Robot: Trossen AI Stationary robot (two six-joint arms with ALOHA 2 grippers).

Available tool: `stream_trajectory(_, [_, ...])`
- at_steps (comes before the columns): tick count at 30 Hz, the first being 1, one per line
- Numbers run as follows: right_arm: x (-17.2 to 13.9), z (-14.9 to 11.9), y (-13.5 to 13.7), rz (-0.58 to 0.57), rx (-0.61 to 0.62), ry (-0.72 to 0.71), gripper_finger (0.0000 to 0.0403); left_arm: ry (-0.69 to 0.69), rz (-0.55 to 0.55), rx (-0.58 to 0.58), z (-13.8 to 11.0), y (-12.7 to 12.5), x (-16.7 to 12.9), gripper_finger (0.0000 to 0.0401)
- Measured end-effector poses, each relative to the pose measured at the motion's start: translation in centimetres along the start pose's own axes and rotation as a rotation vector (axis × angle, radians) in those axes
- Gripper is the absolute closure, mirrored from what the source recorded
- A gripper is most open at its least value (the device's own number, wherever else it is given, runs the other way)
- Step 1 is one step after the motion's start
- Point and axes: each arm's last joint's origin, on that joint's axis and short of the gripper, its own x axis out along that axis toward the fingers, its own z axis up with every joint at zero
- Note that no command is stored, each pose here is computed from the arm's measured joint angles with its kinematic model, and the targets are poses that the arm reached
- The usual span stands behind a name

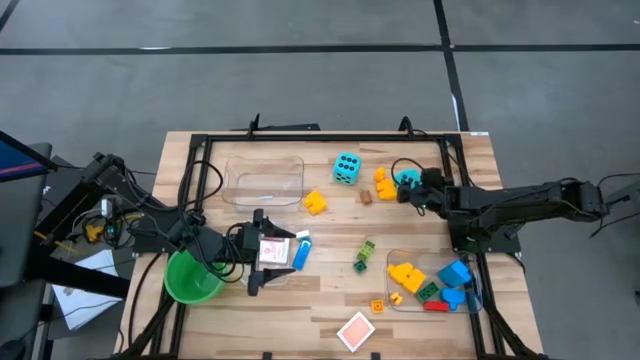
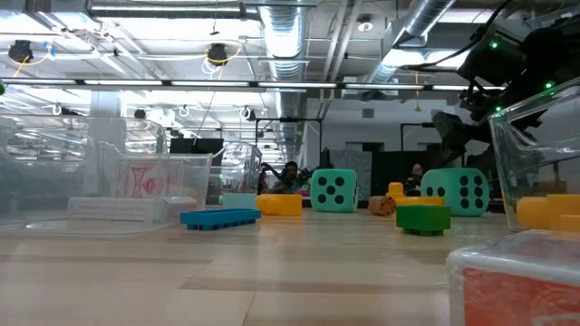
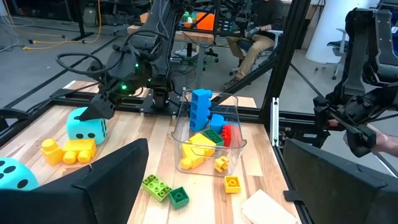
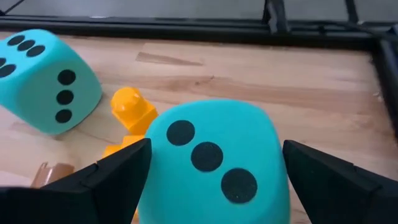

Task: Pick & Place Toys
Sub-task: Put the light blue dice into the top transparent bin

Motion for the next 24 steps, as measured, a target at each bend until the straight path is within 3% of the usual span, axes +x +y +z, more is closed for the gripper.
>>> stream_trajectory(15, [-0.64,-0.22,0.53,0.025,-0.084,-0.045,0.0050,0.000,0.000,0.000,0.00,0.00,0.00,0.0032])
stream_trajectory(24, [-0.75,-0.48,0.77,0.043,-0.052,-0.032,0.0039,-0.001,0.000,-0.001,0.01,0.00,0.00,0.0032])
